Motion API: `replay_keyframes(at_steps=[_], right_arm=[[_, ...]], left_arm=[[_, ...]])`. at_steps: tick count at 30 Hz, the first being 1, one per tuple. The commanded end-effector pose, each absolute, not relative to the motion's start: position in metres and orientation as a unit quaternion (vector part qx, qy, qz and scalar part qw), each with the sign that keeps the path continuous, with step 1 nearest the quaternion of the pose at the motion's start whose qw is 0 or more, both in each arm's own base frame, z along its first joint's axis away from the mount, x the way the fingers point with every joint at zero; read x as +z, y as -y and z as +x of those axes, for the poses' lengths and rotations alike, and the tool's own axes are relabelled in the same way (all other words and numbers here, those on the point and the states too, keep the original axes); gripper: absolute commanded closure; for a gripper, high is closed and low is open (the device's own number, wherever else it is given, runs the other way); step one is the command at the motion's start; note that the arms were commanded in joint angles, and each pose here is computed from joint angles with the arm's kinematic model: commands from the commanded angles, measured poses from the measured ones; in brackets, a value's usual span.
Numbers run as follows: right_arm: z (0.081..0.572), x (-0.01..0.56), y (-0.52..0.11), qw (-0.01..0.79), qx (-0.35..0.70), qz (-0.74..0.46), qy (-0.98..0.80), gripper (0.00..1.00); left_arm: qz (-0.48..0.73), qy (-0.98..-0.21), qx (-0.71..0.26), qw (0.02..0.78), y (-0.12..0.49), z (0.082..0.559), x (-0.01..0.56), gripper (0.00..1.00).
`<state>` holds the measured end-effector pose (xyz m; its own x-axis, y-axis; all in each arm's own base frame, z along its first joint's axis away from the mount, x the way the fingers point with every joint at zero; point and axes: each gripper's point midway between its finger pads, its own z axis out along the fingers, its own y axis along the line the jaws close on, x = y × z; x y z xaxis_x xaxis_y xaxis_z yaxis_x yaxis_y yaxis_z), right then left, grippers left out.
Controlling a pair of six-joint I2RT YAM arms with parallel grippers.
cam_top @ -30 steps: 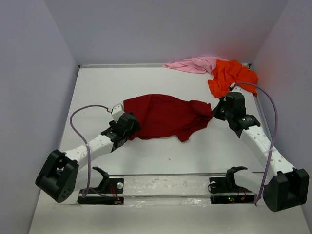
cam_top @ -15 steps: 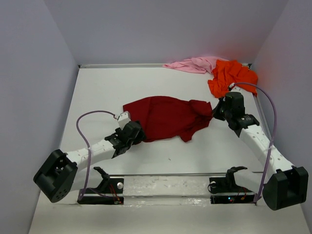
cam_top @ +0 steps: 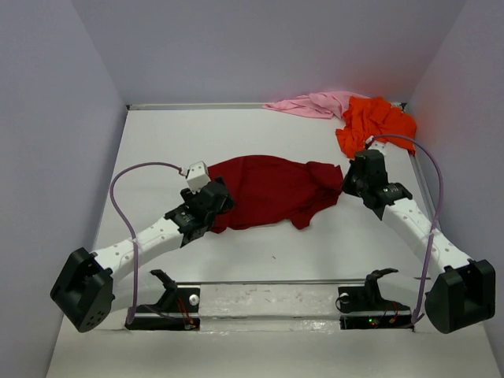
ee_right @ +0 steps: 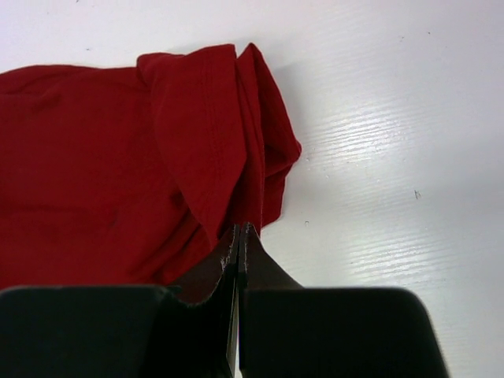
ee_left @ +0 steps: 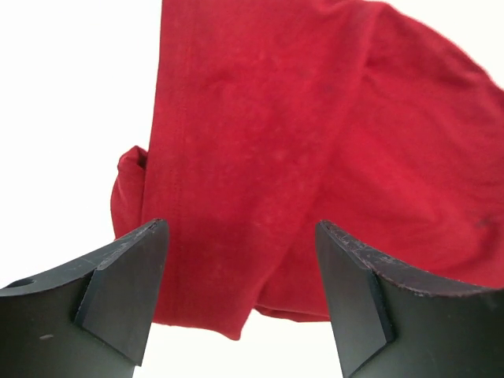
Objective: Fold and stack the t-shirts
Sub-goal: Flatten out the crumpled T-shirt at the center of the board.
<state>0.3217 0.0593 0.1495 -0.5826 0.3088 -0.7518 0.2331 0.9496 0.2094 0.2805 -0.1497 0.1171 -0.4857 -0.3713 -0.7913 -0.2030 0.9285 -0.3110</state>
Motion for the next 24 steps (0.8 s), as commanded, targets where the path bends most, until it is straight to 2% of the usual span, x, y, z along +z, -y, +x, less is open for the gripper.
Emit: replay_keyframes(at_steps=[1,9,24], right_arm=[[0.328,0.177,-0.056,0.465,0.018,0.172,-0.868,1.00],[0.326,0.172,-0.063,0.458,-0.019,0.163,-0.874,1.00],[0.324,0.169,-0.070,0.459,-0.014,0.145,-0.877,1.00]], left_arm=[[-0.172,-0.859,-0.052,0.480,0.139,0.283,0.098,0.16],[-0.168,-0.874,-0.027,0.455,0.138,0.281,0.067,0.16],[-0.185,-0.875,-0.033,0.445,0.125,0.262,0.072,0.16]])
